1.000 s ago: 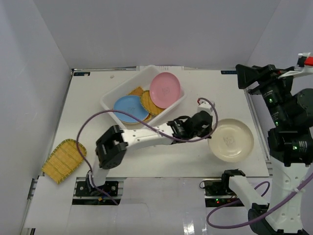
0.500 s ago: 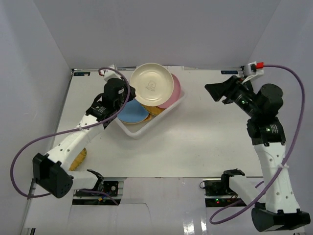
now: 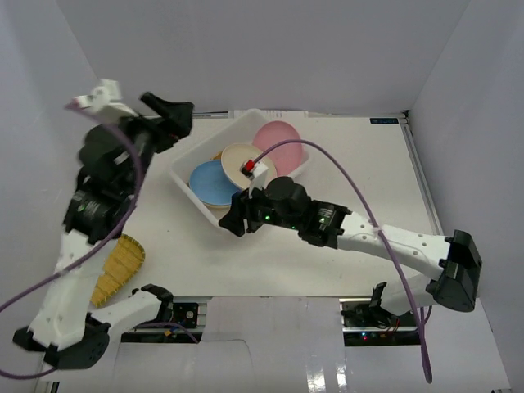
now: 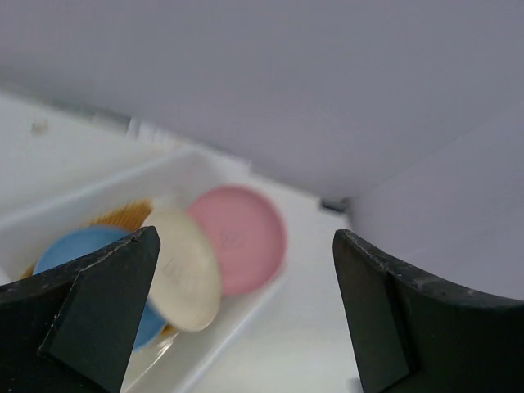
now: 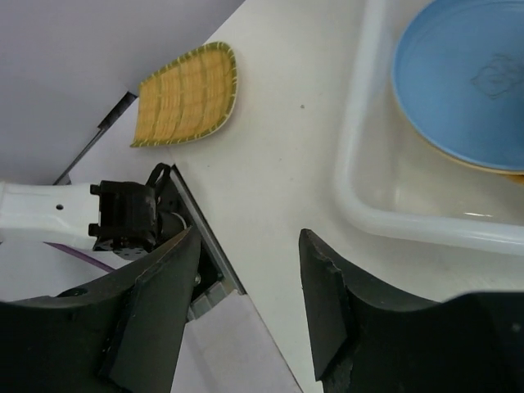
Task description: Place the plates into the plastic bin on the countertop
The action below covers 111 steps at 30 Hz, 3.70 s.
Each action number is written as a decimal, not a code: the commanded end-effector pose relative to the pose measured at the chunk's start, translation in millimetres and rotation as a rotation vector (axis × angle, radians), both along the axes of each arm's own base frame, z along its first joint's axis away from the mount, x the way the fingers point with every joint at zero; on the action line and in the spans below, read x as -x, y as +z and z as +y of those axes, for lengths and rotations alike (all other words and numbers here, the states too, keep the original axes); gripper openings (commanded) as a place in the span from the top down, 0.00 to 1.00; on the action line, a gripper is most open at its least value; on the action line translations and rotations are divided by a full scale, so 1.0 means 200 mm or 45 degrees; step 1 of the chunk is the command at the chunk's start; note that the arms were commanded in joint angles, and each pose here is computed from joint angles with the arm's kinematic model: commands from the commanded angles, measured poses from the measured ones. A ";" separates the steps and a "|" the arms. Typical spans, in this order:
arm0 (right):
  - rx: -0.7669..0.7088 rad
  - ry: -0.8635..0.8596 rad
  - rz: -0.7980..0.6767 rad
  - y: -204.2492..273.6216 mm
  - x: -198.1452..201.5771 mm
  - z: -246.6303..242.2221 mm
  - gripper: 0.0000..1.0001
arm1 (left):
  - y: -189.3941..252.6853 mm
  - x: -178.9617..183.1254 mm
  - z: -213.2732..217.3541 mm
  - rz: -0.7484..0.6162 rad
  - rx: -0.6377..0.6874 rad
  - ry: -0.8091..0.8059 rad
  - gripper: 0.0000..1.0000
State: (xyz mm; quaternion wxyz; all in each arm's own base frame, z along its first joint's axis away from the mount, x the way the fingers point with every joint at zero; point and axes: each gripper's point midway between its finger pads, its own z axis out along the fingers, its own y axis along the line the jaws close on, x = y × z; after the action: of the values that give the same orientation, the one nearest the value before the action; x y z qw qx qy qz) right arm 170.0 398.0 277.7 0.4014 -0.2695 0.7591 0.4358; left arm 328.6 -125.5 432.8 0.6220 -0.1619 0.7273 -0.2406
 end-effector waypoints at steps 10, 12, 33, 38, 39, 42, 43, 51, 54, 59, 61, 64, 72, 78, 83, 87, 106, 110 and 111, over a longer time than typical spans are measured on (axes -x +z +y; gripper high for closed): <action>0.135 0.173 -0.042 -0.25 0.12 0.94 0.61 | 0.56 0.84 0.27 -0.382 0.263 -0.157 0.02; 0.198 0.190 -0.026 -0.36 0.09 1.08 0.46 | 0.53 0.87 0.23 -0.366 0.277 -0.227 0.02; 0.063 0.333 0.392 -1.07 0.08 1.47 0.04 | 0.26 0.88 0.07 -0.266 0.190 -0.443 0.02; 0.064 0.330 0.543 -1.24 0.11 1.46 0.16 | 0.21 0.88 0.10 -0.258 0.163 -0.398 0.02; 0.043 0.344 0.568 -1.24 0.11 1.46 0.21 | 0.22 0.89 0.11 -0.266 0.162 -0.398 0.02; 0.026 0.358 0.609 -1.25 0.11 1.45 0.46 | 0.20 0.89 0.12 -0.262 0.148 -0.392 0.02; 0.024 0.362 0.614 -1.25 0.11 1.45 0.54 | 0.19 0.89 0.12 -0.264 0.145 -0.392 0.02; -0.089 0.368 0.482 -0.96 0.07 1.43 0.92 | 0.17 0.87 0.16 -0.260 0.119 -0.335 0.02; -0.180 0.390 0.316 -0.59 0.06 1.42 0.92 | 0.23 0.89 0.19 -0.301 0.116 -0.311 0.02; -0.281 0.300 0.045 -0.08 -0.02 1.33 0.92 | 0.42 0.94 0.25 -0.412 0.118 -0.264 0.02; -0.322 0.224 -0.068 0.13 -0.10 1.22 0.92 | 0.47 0.95 0.26 -0.432 0.118 -0.255 0.02; -0.339 0.102 -0.089 0.25 -0.28 0.98 0.92 | 0.46 0.90 0.23 -0.405 0.114 -0.269 0.02; -0.555 -0.236 0.050 0.35 -0.89 0.14 0.92 | 0.04 0.60 0.05 -0.123 0.075 -0.301 0.02; -0.376 -0.220 -0.009 0.25 -0.97 0.00 0.92 | -0.19 0.48 0.03 -0.018 0.062 -0.251 0.02; -0.138 -0.110 0.003 -0.05 -0.62 0.11 0.88 | -0.40 0.46 0.19 0.100 -0.027 -0.031 0.02; -0.073 -0.025 0.006 -0.21 -0.38 0.20 0.83 | -0.71 0.54 0.47 0.294 -0.084 0.336 0.06; -0.176 -0.144 -0.208 0.10 -0.24 -0.23 0.51 | -1.45 0.65 0.57 0.922 -0.079 0.600 0.02; -0.185 -0.173 -0.247 0.13 -0.21 -0.34 0.51 | -1.55 0.52 0.75 1.007 0.030 0.692 0.02; -0.190 -0.175 -0.257 0.14 -0.21 -0.36 0.51 | -1.56 0.51 0.81 1.011 0.016 0.688 0.02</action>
State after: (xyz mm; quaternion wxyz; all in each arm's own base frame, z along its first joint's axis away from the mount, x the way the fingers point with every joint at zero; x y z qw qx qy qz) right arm 210.7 340.0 294.2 0.4973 -0.2296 0.7093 0.4437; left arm 211.2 21.2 127.4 0.3371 -0.4353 0.8343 0.0285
